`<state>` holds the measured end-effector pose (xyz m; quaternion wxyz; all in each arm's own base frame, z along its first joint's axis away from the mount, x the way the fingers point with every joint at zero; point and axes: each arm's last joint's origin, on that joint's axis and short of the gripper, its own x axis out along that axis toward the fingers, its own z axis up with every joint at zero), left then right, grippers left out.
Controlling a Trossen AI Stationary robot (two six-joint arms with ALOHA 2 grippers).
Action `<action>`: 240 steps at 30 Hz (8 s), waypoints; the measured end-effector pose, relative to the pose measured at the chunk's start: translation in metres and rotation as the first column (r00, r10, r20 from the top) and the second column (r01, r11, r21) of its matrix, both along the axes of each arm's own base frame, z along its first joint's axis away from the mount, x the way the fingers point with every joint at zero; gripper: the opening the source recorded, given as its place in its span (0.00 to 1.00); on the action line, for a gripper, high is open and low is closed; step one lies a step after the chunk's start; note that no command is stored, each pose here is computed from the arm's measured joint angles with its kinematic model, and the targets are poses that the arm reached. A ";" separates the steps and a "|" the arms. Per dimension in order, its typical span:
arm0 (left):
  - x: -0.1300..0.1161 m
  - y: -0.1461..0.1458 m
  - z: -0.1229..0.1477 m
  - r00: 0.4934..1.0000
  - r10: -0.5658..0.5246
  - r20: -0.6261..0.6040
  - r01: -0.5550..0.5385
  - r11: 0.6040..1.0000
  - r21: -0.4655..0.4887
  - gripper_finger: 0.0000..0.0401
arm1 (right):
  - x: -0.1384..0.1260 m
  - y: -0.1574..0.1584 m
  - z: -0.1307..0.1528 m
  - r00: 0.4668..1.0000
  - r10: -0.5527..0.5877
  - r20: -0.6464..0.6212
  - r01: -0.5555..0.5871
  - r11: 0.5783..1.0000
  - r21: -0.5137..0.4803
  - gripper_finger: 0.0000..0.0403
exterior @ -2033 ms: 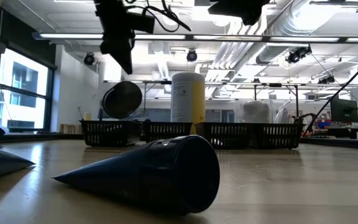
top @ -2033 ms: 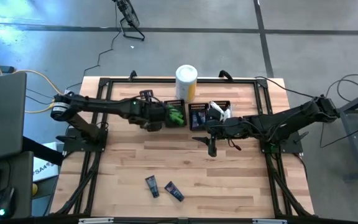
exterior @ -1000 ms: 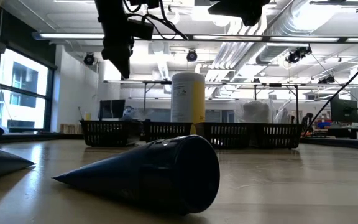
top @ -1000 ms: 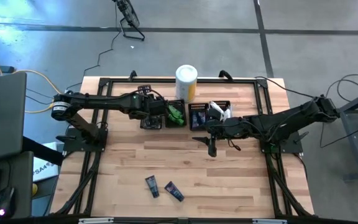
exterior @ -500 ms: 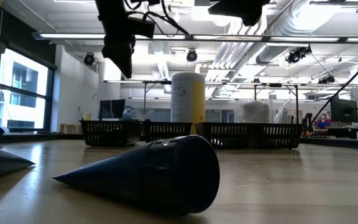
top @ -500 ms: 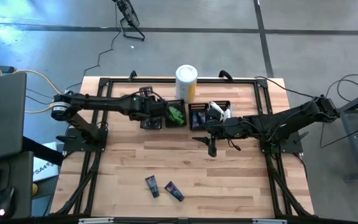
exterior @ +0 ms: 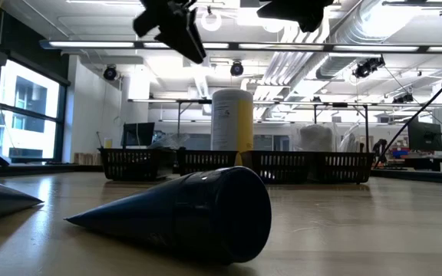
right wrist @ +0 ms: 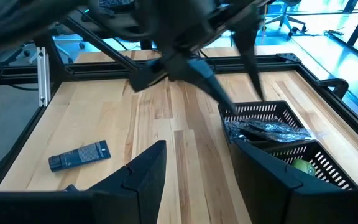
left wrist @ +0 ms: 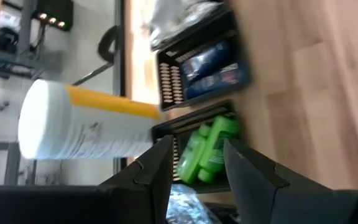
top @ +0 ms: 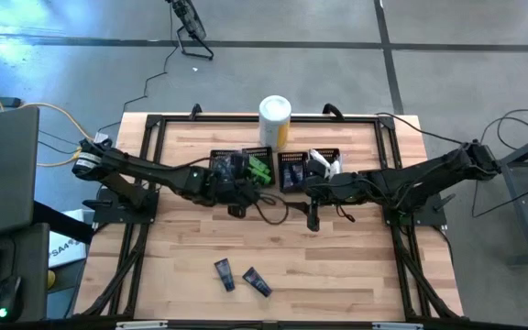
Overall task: Pick & Place Travel size toiletries
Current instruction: Put the left blue bottle in the middle right bin, then put the left shave cream into the middle right black bin
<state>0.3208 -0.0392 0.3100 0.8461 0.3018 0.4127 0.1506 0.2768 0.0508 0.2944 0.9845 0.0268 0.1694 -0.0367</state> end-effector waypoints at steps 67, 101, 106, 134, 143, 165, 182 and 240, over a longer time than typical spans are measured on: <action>-0.073 -0.180 -0.022 0.666 -0.735 -0.126 0.689 0.671 -0.273 0.34 | 0.000 0.001 0.000 1.000 0.006 0.000 -0.006 1.000 -0.006 0.43; -0.038 -0.174 -0.043 0.632 -0.767 -0.112 0.708 0.631 -0.317 0.62 | 0.000 0.001 0.000 1.000 0.028 -0.001 -0.028 1.000 -0.001 0.43; -0.042 -0.172 -0.047 0.591 -0.785 -0.186 0.721 0.618 -0.313 0.63 | 0.000 0.001 0.000 1.000 0.029 -0.001 -0.029 1.000 -0.001 0.43; -0.011 -0.187 -0.129 0.445 -0.854 -0.268 0.655 0.515 -0.553 0.58 | 0.000 0.001 -0.001 1.000 0.027 -0.009 -0.027 1.000 0.005 0.43; -0.007 -0.181 -0.129 0.446 -0.854 -0.269 0.661 0.517 -0.544 0.58 | 0.000 0.001 -0.001 1.000 0.027 -0.009 -0.027 1.000 0.005 0.43; 0.010 -0.179 -0.154 0.412 -0.885 -0.219 0.654 0.454 -0.605 0.53 | -0.001 0.001 -0.003 0.999 0.031 -0.035 -0.031 1.000 0.003 0.43; 0.010 -0.180 -0.155 0.420 -0.880 -0.222 0.646 0.462 -0.608 0.41 | -0.001 0.001 -0.004 0.999 0.031 -0.040 -0.031 1.000 0.001 0.43; -0.007 -0.089 -0.089 0.389 -0.797 -0.462 0.630 0.596 -0.498 0.32 | -0.003 0.002 -0.006 0.995 0.061 -0.073 -0.061 0.998 0.000 0.43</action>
